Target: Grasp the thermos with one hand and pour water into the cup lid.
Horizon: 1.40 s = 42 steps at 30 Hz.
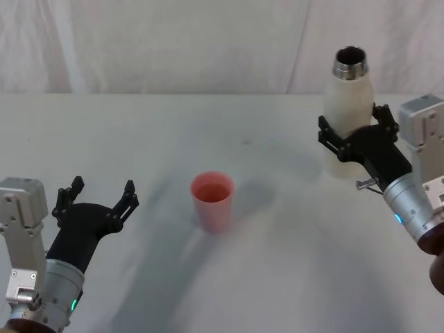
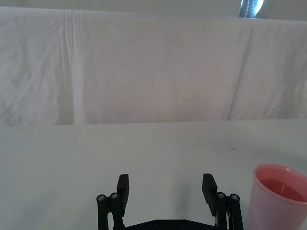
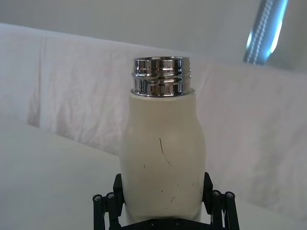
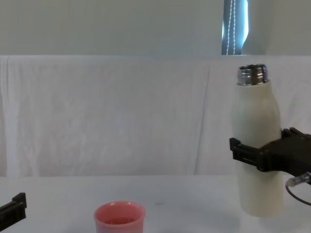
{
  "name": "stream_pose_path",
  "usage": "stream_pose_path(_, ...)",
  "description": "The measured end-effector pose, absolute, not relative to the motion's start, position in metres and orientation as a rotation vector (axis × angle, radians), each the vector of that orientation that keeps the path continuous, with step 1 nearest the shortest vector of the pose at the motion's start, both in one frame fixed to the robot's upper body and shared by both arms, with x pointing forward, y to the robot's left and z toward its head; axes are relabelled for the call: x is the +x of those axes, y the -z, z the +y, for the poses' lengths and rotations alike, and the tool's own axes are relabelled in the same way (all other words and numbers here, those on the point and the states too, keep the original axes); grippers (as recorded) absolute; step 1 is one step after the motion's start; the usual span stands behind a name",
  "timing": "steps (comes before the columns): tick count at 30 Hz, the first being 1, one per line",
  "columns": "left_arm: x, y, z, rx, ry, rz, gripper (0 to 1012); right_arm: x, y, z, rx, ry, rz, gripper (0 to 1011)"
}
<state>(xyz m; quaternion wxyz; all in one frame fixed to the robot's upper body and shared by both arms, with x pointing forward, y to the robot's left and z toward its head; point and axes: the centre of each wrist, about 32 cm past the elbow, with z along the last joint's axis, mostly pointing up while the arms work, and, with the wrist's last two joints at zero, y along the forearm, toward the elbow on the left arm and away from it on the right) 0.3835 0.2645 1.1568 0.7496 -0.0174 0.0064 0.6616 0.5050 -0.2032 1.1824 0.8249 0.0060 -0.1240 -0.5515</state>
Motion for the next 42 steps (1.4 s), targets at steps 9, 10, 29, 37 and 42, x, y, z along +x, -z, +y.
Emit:
stream_pose_path(9, 0.384, -1.157, 0.265, -0.038, -1.446, 0.014, 1001, 0.502, -1.176, -0.213, 0.033, 1.208, -0.162, 959)
stream_pose_path(10, 0.384, -1.157, 0.265, -0.038, -1.446, 0.014, 1001, 0.502, -1.176, -0.213, 0.034, 1.212, -0.155, 959)
stream_pose_path(29, 0.384, -1.157, 0.265, -0.038, -1.446, 0.014, 1001, 0.5, -1.164, -0.222, 0.057, 1.288, -0.057, 959)
stream_pose_path(37, 0.384, -1.157, 0.265, -0.038, -1.446, 0.014, 1001, 0.5, -1.157, -0.222, 0.079, 1.29, -0.052, 959)
stream_pose_path(42, 0.384, -1.157, 0.265, -0.038, -1.446, 0.014, 1001, 0.5, -1.154, -0.222, 0.083, 1.289, -0.055, 959)
